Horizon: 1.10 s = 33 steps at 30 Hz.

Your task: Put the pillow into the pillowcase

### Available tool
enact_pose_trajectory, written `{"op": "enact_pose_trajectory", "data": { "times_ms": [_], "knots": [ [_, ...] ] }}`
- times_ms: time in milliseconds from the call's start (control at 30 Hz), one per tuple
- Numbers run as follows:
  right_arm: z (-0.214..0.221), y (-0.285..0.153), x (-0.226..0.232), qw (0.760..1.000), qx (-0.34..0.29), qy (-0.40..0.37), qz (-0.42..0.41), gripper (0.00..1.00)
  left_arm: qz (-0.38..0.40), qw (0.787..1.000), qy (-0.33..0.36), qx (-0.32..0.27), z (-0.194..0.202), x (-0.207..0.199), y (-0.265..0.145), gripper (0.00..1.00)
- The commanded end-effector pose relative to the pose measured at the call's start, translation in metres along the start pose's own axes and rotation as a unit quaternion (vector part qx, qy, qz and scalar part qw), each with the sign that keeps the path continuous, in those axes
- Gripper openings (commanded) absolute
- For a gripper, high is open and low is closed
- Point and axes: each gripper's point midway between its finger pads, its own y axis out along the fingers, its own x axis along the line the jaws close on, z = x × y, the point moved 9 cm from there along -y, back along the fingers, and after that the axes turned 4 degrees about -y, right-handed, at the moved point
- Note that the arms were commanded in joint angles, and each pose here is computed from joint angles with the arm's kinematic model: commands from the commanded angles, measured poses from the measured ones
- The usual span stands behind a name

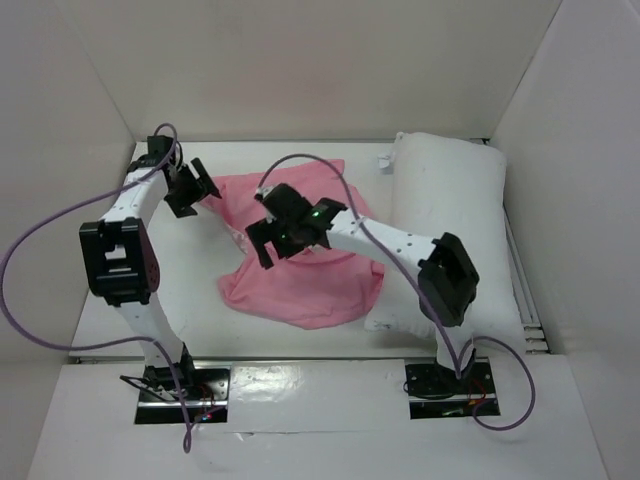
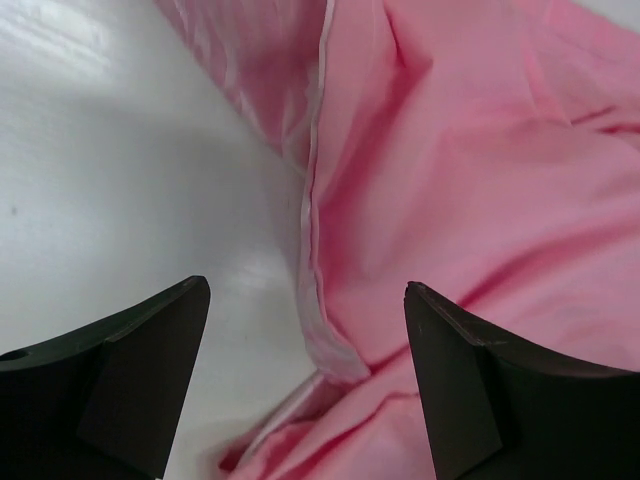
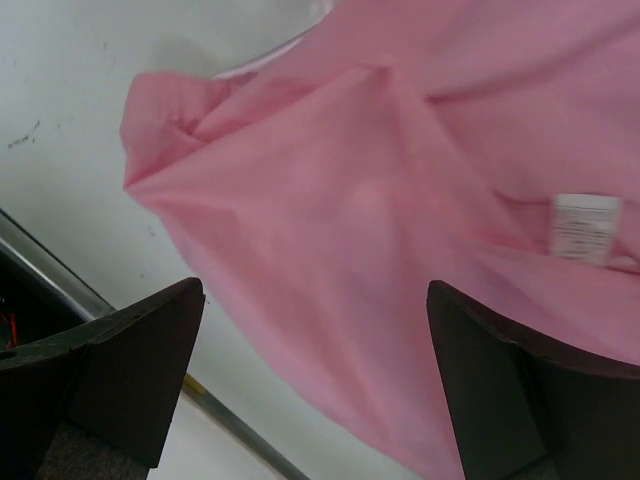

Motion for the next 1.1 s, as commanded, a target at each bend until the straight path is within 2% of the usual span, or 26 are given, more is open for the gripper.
{"op": "enact_pose_trajectory", "data": {
  "times_ms": [0,167,200,300,333,400,433,467,533,567,600,700,767,833,900,1000,1067],
  "knots": [
    [0.022,0.018,0.034,0.999,0.043,-0.002,-0.019,1.0,-0.008,0.999,0.029,-0.041,-0.028,-0.01,0.013,0.92],
    [0.04,0.046,0.079,0.996,0.058,-0.035,-0.057,1.0,-0.009,0.999,0.044,-0.019,-0.034,-0.027,0.052,0.92],
    [0.046,0.051,0.083,0.995,0.067,-0.041,-0.058,1.0,-0.017,0.999,0.046,-0.002,-0.028,-0.026,0.071,0.92],
    [0.059,0.07,0.089,0.995,0.079,-0.044,-0.048,1.0,-0.025,0.998,0.052,0.016,-0.029,-0.028,0.088,0.76],
    [0.064,0.079,0.086,0.995,0.086,-0.038,-0.032,0.99,-0.033,0.998,0.05,0.028,-0.026,-0.024,0.098,0.56],
    [0.064,0.084,0.084,0.996,0.08,-0.039,-0.02,0.93,-0.034,0.998,0.055,0.028,-0.027,-0.023,0.101,0.25],
    [0.066,0.088,0.082,0.996,0.081,-0.04,-0.01,0.86,-0.034,0.998,0.05,0.028,-0.027,-0.024,0.101,0.1],
    [0.068,0.09,0.08,0.996,0.078,-0.041,-0.003,0.64,-0.027,0.998,0.051,0.026,-0.03,-0.028,0.098,0.0],
    [0.065,0.091,0.074,0.997,0.075,-0.036,0.005,0.38,-0.012,0.999,0.044,0.017,-0.042,-0.027,0.092,0.0],
    [0.066,0.095,0.066,0.996,0.081,-0.037,0.016,0.22,-0.004,0.999,0.041,0.011,-0.048,-0.029,0.084,0.0],
    [0.061,0.092,0.059,0.995,0.084,-0.032,0.029,0.0,0.023,0.999,0.042,-0.001,-0.058,-0.042,0.074,0.0],
    [0.015,0.069,0.019,0.996,0.042,-0.023,0.071,0.0,0.086,0.993,0.039,-0.069,-0.102,-0.062,0.027,0.0],
    [-0.032,0.039,-0.017,0.996,-0.015,-0.013,0.085,0.0,0.132,0.986,0.028,-0.098,-0.125,-0.073,-0.004,0.0],
    [-0.077,-0.013,-0.034,0.993,-0.09,-0.012,0.079,0.0,0.183,0.972,0.029,-0.145,-0.148,-0.089,-0.045,0.0],
    [-0.103,-0.062,-0.054,0.987,-0.143,-0.023,0.068,0.0,0.219,0.957,0.01,-0.19,-0.168,-0.088,-0.084,0.0],
    [-0.117,-0.125,-0.064,0.976,-0.202,-0.056,0.059,0.0,0.254,0.942,-0.022,-0.22,-0.185,-0.071,-0.114,0.0],
    [-0.106,-0.133,-0.062,0.976,-0.2,-0.072,0.043,0.0,0.262,0.934,-0.027,-0.239,-0.189,-0.062,-0.129,0.0]
  ]
}}
